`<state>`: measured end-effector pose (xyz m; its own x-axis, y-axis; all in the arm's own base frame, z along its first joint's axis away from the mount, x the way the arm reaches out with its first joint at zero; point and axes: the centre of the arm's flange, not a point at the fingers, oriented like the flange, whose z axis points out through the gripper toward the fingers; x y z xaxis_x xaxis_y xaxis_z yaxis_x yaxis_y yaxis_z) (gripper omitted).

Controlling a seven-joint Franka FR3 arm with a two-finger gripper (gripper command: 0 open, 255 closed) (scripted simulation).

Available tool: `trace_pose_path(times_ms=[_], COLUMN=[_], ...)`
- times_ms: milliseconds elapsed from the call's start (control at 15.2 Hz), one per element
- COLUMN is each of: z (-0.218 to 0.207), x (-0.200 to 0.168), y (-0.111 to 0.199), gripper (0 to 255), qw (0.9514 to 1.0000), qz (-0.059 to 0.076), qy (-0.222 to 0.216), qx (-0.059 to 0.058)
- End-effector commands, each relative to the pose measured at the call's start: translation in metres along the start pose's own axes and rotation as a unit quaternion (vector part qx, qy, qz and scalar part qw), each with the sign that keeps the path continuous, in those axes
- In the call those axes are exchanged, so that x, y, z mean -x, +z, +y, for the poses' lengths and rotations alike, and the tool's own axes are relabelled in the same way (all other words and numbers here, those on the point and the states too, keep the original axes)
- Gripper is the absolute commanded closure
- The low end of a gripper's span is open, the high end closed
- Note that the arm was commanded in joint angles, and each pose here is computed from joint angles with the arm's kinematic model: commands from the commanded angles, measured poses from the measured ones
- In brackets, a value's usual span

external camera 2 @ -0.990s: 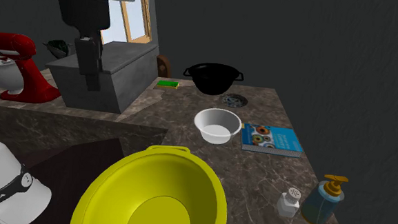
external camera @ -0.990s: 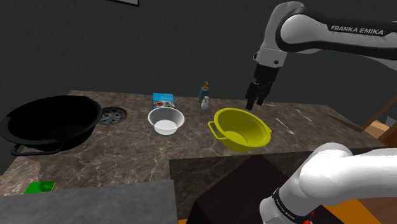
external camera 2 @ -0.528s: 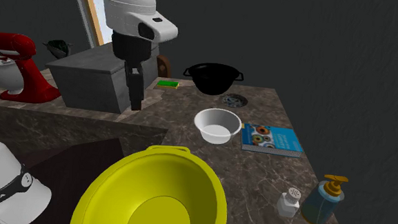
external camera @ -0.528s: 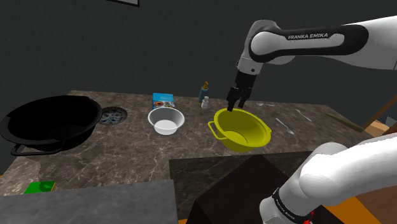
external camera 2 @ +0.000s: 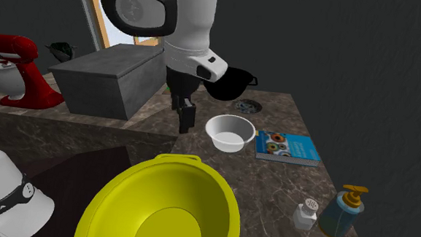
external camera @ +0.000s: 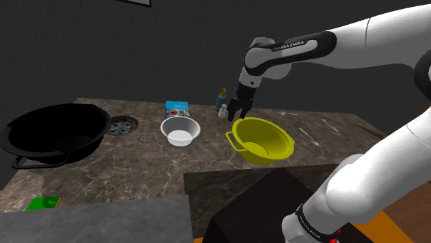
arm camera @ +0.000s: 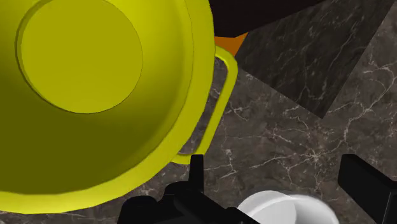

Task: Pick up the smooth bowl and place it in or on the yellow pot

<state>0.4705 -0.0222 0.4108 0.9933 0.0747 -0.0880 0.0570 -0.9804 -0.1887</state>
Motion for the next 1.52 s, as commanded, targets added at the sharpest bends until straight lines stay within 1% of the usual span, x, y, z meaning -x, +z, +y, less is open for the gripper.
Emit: trace_pose_path(times_ms=[0,594,1188,1254,1452], z=[0.002,0.019,0.032,0.033,0.031], x=[-0.023,-0.121,-0.221,-0.229,-0.23], y=[0.015,0.074,0.131,0.135,0.151], gripper=[0,0,0,0,0], qw=[1.0,0.9989,0.9965,0.9962,0.9962], qz=[0.004,0.021,0.037,0.039,0.039], qy=[0.0,-0.002,-0.004,-0.004,-0.004], qx=[-0.007,-0.041,-0.075,-0.078,-0.078])
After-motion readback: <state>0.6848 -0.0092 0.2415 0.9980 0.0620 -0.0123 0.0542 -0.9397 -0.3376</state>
